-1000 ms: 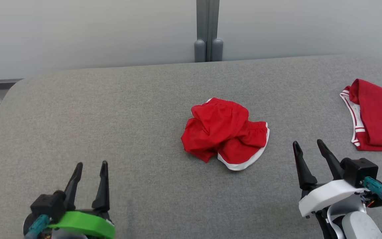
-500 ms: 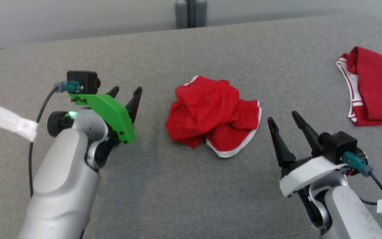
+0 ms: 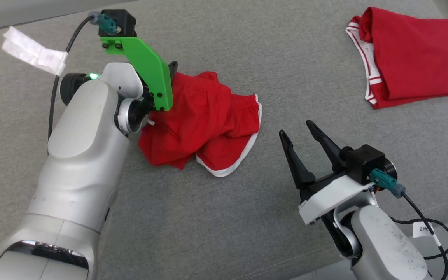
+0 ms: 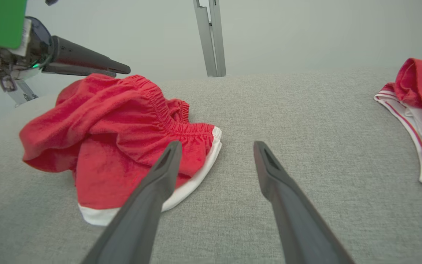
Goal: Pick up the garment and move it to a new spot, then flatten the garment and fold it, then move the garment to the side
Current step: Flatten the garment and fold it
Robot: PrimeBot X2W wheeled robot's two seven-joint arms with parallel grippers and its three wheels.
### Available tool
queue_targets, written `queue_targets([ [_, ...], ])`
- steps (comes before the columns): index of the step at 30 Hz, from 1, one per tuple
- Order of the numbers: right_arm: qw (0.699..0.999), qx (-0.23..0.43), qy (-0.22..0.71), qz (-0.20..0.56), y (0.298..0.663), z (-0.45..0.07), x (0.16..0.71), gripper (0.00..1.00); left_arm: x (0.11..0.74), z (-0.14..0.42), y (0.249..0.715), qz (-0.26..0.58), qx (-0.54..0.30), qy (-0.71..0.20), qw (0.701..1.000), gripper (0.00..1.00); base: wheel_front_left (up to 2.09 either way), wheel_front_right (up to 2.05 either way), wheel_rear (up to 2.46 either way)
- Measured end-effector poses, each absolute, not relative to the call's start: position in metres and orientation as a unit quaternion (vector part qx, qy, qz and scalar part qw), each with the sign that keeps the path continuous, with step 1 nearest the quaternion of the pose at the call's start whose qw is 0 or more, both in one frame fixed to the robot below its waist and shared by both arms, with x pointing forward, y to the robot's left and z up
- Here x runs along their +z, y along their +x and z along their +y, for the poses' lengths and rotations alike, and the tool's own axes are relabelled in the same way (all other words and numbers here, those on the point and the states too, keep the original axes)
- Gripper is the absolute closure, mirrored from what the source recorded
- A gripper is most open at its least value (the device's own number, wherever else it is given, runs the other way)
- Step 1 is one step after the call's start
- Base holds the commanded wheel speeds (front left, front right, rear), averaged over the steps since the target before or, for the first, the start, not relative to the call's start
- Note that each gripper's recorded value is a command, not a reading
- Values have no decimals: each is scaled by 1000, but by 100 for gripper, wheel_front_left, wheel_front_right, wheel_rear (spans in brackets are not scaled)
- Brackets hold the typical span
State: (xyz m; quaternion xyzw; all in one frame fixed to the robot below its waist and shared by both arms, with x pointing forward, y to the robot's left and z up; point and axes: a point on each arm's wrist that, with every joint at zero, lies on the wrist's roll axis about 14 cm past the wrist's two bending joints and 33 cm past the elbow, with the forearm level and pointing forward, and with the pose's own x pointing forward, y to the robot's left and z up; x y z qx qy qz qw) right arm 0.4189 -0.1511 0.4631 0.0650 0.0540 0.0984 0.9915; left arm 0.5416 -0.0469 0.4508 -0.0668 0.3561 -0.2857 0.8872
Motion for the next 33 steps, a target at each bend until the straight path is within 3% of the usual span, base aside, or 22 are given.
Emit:
queue_targets([
  [5, 993, 72, 64, 68, 414, -168, 451, 0, 427, -66, 543, 393, -278, -41, 876, 0, 0, 0, 0],
  [9, 994, 54, 61, 76, 409, -179, 444, 0, 403, -61, 545, 414, -260, 59, 870, 0, 0, 0, 0],
  [14, 994, 42, 61, 77, 407, -187, 442, 0, 375, -38, 529, 484, -242, 146, 828, 0, 0, 0, 0],
  [15, 994, 42, 62, 75, 407, -186, 443, 0, 376, -36, 528, 488, -242, 155, 824, 42, 0, 0, 0],
  [16, 994, 44, 62, 74, 408, -185, 444, 0, 379, -36, 527, 487, -246, 161, 822, 100, 0, 0, 0],
  [18, 994, 50, 64, 71, 408, -181, 446, 0, 385, -35, 529, 472, -249, 170, 828, 100, 0, 0, 0],
  [20, 994, 55, 66, 68, 410, -177, 448, 0, 400, -36, 542, 425, -255, 161, 854, 100, 0, 0, 0],
  [23, 994, 58, 67, 65, 411, -175, 450, 0, 443, -58, 561, 313, -280, 108, 901, 100, 0, 0, 0],
  [26, 994, 58, 65, 62, 412, -176, 452, 0, 492, -88, 565, 209, -318, 51, 924, 100, 0, 0, 0],
  [29, 994, 60, 65, 57, 413, -176, 455, 0, 555, -108, 565, 94, -356, -11, 930, 100, 0, 0, 0],
  [33, 994, 69, 64, 49, 414, -171, 462, 0, 633, -119, 550, -36, -399, -70, 914, 100, 0, 0, 0],
])
